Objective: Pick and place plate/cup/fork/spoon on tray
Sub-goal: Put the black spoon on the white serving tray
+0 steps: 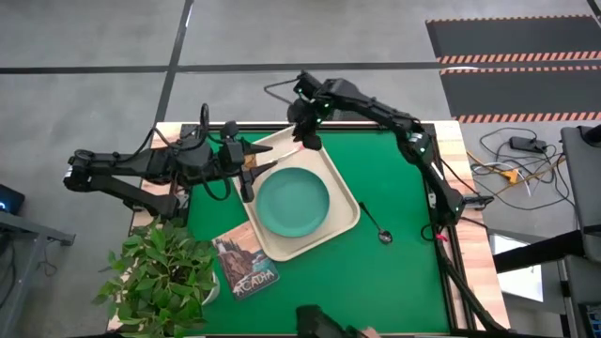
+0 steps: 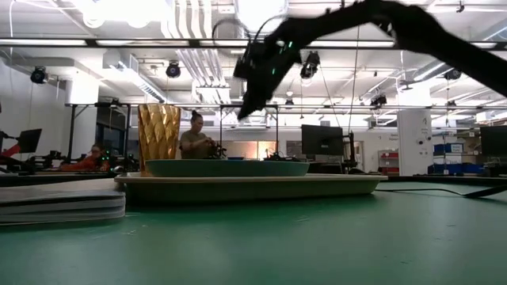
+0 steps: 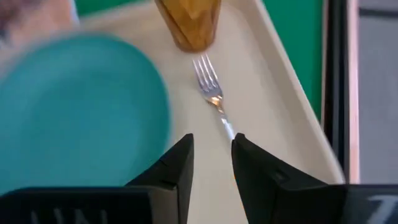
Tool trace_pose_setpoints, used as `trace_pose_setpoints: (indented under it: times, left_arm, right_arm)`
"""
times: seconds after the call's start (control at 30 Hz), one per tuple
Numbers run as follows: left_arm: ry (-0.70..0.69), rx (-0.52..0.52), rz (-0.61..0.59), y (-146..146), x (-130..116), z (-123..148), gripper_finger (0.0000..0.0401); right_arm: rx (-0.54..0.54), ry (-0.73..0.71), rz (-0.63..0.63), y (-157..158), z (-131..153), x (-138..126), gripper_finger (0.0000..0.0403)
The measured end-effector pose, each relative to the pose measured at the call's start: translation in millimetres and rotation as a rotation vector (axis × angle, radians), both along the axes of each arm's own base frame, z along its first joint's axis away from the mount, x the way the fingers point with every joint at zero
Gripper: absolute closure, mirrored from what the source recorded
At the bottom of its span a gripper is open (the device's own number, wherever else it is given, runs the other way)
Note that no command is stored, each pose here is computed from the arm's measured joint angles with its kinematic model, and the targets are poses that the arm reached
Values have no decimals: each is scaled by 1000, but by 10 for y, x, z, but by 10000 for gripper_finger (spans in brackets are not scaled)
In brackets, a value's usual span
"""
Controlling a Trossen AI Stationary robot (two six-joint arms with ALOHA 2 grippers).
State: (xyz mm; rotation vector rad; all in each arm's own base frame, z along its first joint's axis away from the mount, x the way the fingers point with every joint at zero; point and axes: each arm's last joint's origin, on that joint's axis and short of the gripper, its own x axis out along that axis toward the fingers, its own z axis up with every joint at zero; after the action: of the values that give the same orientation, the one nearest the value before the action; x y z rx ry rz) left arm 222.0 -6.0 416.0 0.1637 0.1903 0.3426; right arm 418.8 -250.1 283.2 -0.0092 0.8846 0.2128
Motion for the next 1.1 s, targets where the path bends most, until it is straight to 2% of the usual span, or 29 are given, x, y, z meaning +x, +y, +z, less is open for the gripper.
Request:
trace_pose_setpoints:
  times: [0.17, 0.33, 0.5, 0.57, 0.73, 0.93, 1.1]
  left_arm:
    - [20, 2, -1, -3, 22, -27, 247]
    - [49, 1, -17, -16, 18, -60, 247]
    - [59, 2, -21, -20, 15, -98, 247]
    - [69, 2, -24, -26, 19, -132, 247]
    - [95, 3, -26, -29, 25, -223, 247]
    - [98, 4, -26, -29, 27, -241, 247]
    - [100, 5, -25, -28, 28, -245, 247]
  right_arm:
    - [199, 85, -206, 244, 431, -256, 324]
    - [337, 206, -182, 628, 644, -486, 334]
    - [377, 213, -187, 1079, 714, -633, 333]
    - [372, 198, -215, 1266, 679, -689, 334]
    - [272, 184, -385, 1723, 467, -912, 335]
    - [369, 330, -570, 2102, 104, -1326, 332]
    - [407, 459, -785, 2246, -235, -1650, 304]
